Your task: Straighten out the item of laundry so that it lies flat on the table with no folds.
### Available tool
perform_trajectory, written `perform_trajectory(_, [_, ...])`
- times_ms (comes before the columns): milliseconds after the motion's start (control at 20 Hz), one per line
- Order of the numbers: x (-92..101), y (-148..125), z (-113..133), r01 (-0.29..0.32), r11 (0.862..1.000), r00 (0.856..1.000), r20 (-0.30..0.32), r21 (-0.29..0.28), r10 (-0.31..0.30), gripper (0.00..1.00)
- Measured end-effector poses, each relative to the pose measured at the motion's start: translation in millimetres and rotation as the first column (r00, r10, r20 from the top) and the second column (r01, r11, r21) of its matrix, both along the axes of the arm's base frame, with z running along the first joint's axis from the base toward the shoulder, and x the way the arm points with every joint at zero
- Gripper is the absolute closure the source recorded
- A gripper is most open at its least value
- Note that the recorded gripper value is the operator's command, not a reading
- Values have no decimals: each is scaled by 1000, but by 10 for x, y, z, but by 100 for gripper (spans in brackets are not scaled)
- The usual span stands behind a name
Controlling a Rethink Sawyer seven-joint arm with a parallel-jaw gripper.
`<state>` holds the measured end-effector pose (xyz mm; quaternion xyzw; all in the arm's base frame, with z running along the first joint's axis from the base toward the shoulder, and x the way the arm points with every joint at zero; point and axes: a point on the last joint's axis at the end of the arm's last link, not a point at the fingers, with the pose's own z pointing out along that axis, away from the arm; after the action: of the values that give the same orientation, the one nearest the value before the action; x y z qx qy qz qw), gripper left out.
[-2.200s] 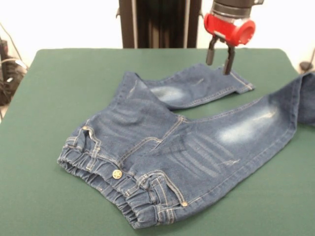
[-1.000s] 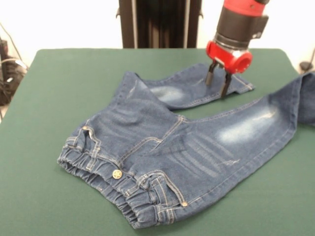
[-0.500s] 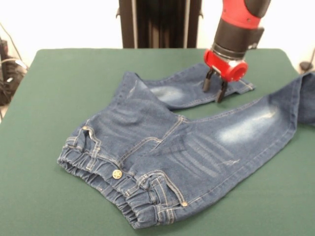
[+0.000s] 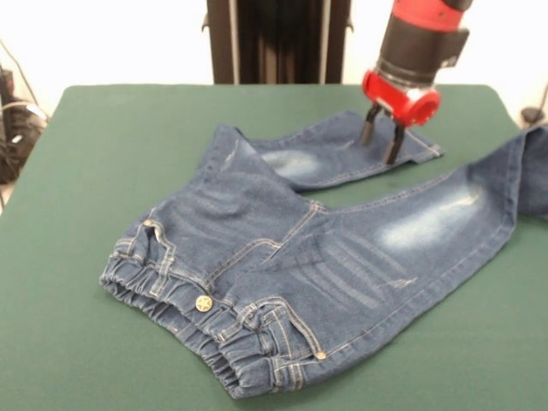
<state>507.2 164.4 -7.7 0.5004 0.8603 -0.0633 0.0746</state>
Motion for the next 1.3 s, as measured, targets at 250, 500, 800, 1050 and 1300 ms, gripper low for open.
perform_trajectory(250, [19,60,438,1,998,998,-69,68,4,0])
perform_trajectory(500, [84,46,862,-3,992,994,-105,129,17,0])
perform_trajectory(800, [276,-251,1284,28,986,998,-67,163,-17,0])
perform_trajectory(1050, [413,-795,1498,102,980,995,-30,172,-99,0])
perform_trajectory(1300, [415,-1529,1615,198,967,979,5,160,-201,0])
